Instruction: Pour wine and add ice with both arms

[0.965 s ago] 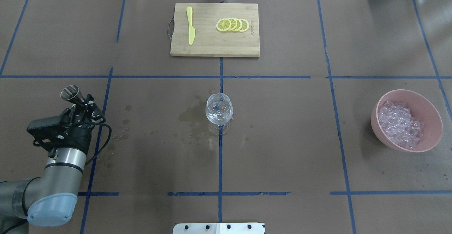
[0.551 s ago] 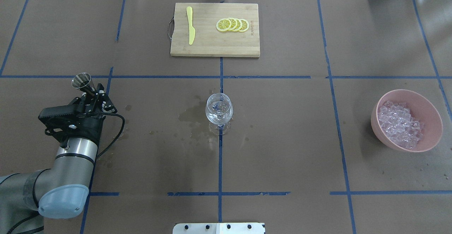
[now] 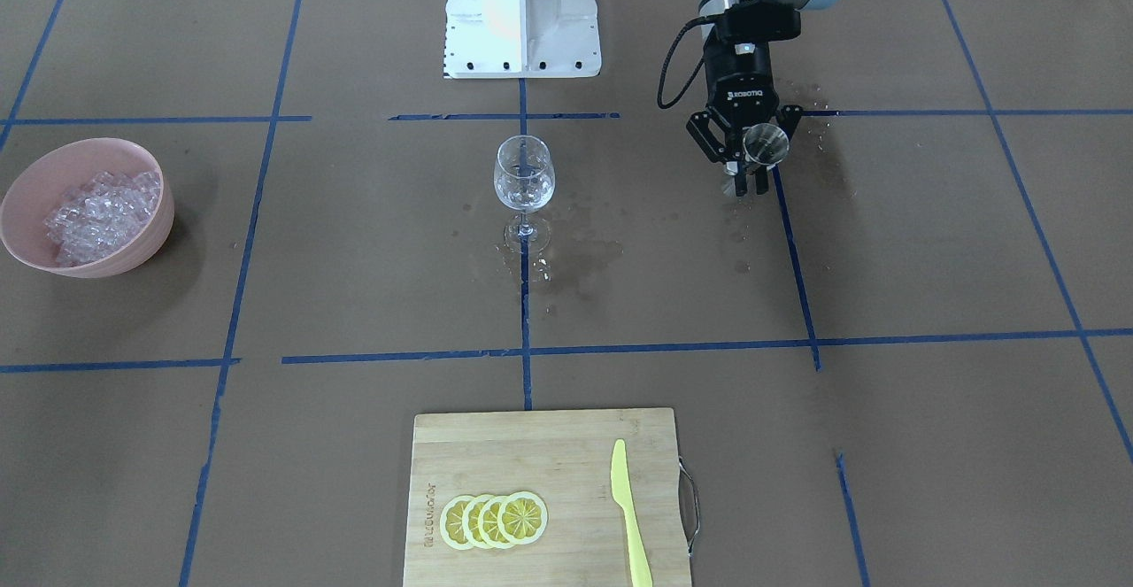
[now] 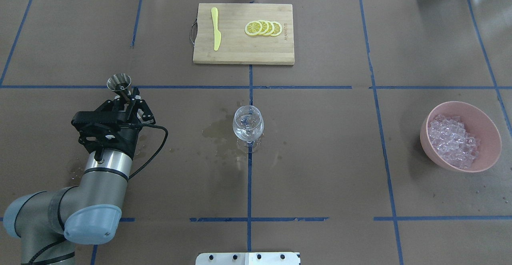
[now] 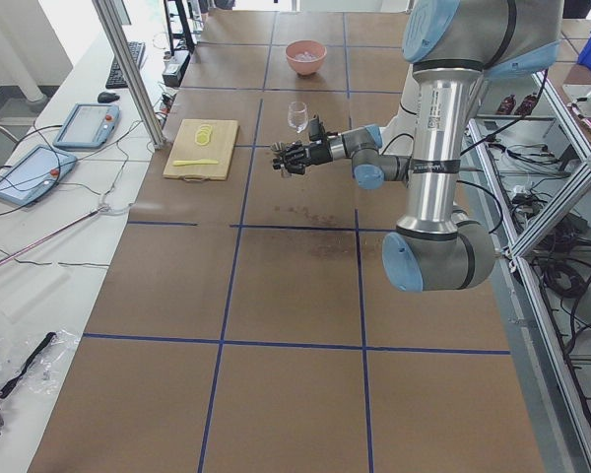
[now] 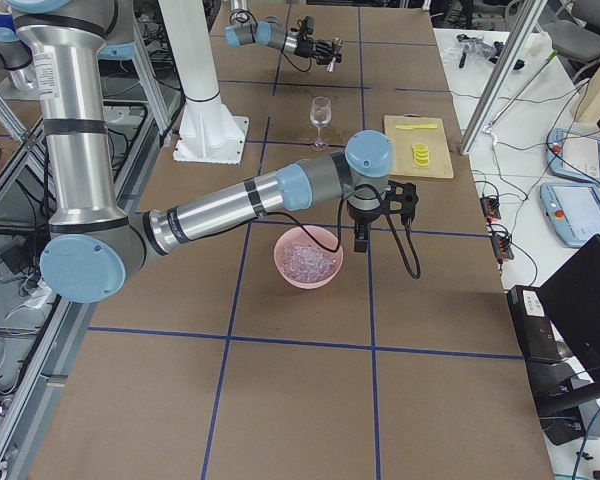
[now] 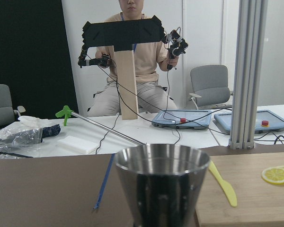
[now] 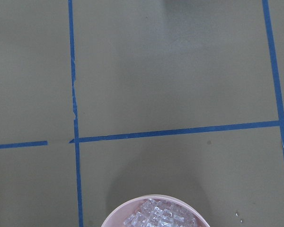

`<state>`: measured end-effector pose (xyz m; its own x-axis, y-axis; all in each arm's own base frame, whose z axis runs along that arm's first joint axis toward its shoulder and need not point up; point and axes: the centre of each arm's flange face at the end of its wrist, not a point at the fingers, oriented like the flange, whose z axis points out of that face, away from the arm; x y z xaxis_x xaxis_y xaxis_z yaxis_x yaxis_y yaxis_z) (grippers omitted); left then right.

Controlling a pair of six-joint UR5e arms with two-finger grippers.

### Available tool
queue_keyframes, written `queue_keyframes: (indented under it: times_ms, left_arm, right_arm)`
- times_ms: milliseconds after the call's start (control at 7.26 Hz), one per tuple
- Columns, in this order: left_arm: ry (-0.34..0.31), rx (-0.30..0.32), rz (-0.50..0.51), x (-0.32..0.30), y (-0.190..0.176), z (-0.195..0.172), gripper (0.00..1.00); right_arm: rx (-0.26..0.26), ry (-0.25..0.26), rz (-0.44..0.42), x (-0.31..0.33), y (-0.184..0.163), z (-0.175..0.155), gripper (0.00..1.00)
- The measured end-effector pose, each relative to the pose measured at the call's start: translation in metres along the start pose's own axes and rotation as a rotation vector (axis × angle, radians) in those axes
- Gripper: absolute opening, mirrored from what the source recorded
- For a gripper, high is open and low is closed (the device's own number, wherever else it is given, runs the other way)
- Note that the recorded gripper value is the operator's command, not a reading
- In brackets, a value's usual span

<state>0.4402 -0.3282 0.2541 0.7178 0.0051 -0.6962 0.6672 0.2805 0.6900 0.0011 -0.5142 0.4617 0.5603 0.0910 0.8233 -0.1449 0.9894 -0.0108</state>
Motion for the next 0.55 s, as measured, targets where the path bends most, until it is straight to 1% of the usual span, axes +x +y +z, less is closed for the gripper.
queue_keyframes:
  times_ms: [276,551]
  left_arm:
    - [0.039,0.006,0.071,0.033,-0.019,-0.008,0.0]
    - [0.05,0.006,0.164,0.055,-0.017,-0.007,0.0]
  right_arm:
    - [-0.006,0.013,-0.019,-0.01,0.003,0.007,1.0]
    - [-0.006,0.039,-0.019,-0.029,0.009,0.015,1.0]
